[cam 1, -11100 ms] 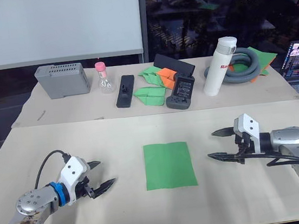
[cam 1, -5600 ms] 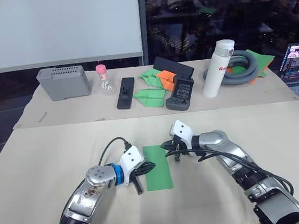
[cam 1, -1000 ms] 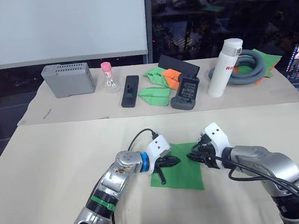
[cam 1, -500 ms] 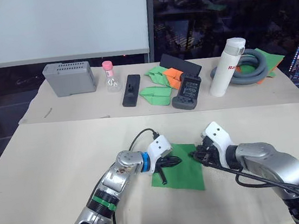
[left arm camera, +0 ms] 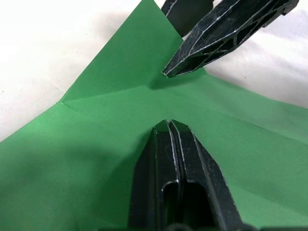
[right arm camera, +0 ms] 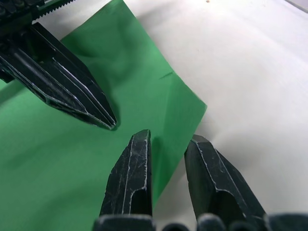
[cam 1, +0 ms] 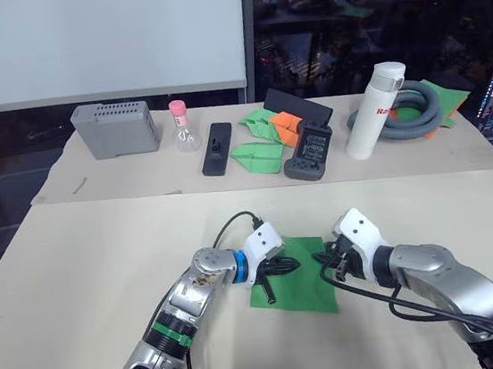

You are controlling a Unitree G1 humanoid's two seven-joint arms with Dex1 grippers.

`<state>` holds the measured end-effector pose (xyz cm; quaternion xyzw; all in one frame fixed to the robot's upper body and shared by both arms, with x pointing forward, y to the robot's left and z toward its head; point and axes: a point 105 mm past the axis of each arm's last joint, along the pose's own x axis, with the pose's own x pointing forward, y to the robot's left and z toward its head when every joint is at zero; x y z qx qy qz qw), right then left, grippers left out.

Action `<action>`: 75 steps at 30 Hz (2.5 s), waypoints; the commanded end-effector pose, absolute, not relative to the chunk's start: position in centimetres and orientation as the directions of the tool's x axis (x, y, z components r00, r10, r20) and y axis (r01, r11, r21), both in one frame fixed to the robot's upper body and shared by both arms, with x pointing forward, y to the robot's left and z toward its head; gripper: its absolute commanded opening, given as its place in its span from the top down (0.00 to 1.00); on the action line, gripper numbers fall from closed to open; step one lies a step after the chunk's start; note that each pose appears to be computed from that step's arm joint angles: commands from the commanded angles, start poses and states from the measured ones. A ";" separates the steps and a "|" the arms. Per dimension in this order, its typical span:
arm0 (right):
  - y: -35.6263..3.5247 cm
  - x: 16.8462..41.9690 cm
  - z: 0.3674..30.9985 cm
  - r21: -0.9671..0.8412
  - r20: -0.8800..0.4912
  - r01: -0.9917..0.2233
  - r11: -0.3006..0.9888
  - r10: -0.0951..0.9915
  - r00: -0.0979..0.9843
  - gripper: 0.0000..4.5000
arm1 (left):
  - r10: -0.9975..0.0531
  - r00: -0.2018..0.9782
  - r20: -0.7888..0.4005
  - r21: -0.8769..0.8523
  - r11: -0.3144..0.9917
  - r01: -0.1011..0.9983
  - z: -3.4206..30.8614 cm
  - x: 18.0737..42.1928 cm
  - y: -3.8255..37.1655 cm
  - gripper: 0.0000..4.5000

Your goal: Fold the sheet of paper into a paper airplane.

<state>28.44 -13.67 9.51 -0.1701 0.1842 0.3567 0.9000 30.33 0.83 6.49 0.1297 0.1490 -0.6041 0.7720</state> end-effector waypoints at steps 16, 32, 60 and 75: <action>-12.0 27.2 10.0 -0.414 -0.404 -0.738 0.532 0.619 0.673 0.99 | -0.882 0.203 -0.425 0.000 0.224 0.975 5.4 30.1 0.8 1.00; -11.2 27.8 7.3 -0.685 -0.432 -0.655 0.320 0.546 0.718 0.99 | -0.909 0.226 -0.351 -0.048 0.258 0.965 7.0 30.8 1.3 1.00; -12.0 28.0 6.7 -0.677 -0.446 -0.646 0.352 0.503 0.741 0.99 | -0.899 0.261 -0.351 0.010 0.275 0.961 8.0 32.7 -0.8 1.00; -14.1 26.6 8.9 -0.579 -0.484 -0.712 0.397 0.535 0.692 0.50 | -0.875 0.218 -0.433 0.008 0.238 0.971 5.0 32.0 -0.9 1.00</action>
